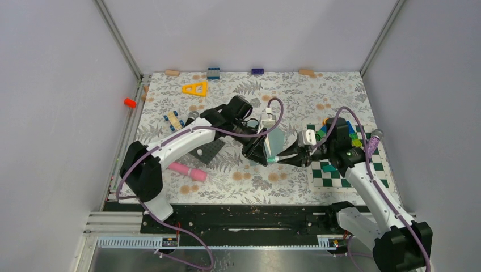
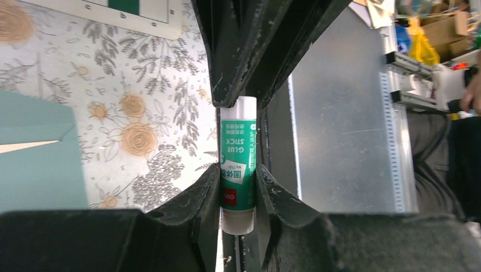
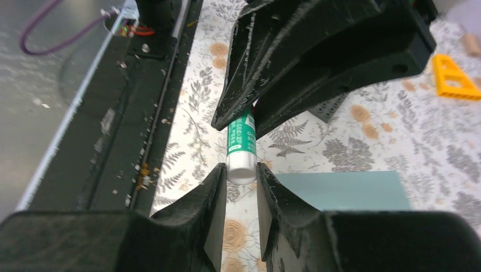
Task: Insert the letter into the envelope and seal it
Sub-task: Unscrew the solid glue.
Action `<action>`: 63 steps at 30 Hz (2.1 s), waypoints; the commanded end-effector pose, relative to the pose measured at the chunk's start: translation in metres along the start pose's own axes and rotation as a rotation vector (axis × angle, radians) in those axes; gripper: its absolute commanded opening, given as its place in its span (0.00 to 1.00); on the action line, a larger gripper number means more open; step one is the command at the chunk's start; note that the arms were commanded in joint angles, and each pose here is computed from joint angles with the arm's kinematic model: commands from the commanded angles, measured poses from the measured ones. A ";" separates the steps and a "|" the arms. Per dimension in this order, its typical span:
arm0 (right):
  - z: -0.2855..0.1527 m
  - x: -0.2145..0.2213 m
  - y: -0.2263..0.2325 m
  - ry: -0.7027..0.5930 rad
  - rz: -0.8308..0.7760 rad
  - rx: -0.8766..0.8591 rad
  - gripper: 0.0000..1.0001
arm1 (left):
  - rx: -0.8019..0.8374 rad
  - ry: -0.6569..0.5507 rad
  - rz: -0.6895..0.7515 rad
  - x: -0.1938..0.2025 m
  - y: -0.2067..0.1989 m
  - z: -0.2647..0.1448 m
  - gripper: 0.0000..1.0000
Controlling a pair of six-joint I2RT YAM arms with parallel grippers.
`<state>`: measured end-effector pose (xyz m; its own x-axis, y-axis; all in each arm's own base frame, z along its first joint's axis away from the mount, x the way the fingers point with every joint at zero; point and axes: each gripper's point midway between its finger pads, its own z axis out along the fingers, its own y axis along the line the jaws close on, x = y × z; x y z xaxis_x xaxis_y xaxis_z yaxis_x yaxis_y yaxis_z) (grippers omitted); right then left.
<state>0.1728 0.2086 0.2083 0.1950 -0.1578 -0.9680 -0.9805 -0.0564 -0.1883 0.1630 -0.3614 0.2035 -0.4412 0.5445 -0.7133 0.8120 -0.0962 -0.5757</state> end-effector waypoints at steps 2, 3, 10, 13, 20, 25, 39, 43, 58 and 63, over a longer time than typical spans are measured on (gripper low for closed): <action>0.003 -0.023 -0.003 -0.030 0.255 -0.034 0.24 | -0.126 -0.070 0.251 -0.038 -0.018 -0.020 0.13; 0.003 -0.024 -0.004 -0.028 0.287 -0.033 0.24 | -0.144 -0.070 0.262 -0.038 -0.017 -0.022 0.13; 0.007 -0.033 -0.018 -0.010 0.656 -0.023 0.25 | -0.239 -0.070 0.323 -0.044 -0.016 -0.027 0.12; 0.010 -0.029 -0.027 0.008 0.821 -0.012 0.26 | -0.292 -0.069 0.332 -0.046 -0.011 -0.029 0.12; 0.019 -0.016 -0.045 0.035 1.232 -0.005 0.32 | -0.373 -0.078 0.341 -0.052 -0.003 -0.032 0.12; 0.016 -0.021 -0.049 0.012 1.207 -0.039 0.42 | -0.347 -0.074 0.340 -0.048 -0.005 -0.028 0.12; -0.018 -0.034 -0.006 -0.016 0.003 0.092 0.95 | 0.041 -0.034 0.149 -0.024 -0.027 0.003 0.11; -0.019 -0.033 -0.002 -0.014 -0.173 0.073 0.89 | 0.143 -0.038 0.063 -0.022 -0.027 0.006 0.11; -0.016 -0.005 0.010 0.016 -0.227 0.049 0.56 | 0.212 -0.060 0.012 -0.026 -0.029 0.002 0.11; -0.014 -0.009 0.016 -0.014 -0.221 0.021 0.50 | 0.205 -0.060 0.002 -0.025 -0.026 0.003 0.11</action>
<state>0.1643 0.1927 0.2086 0.3709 -0.1798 -0.9111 -0.9280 -0.0345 -0.3710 0.1477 -0.3691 0.2135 -0.4998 0.5435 -0.6744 0.7057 -0.1958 -0.6809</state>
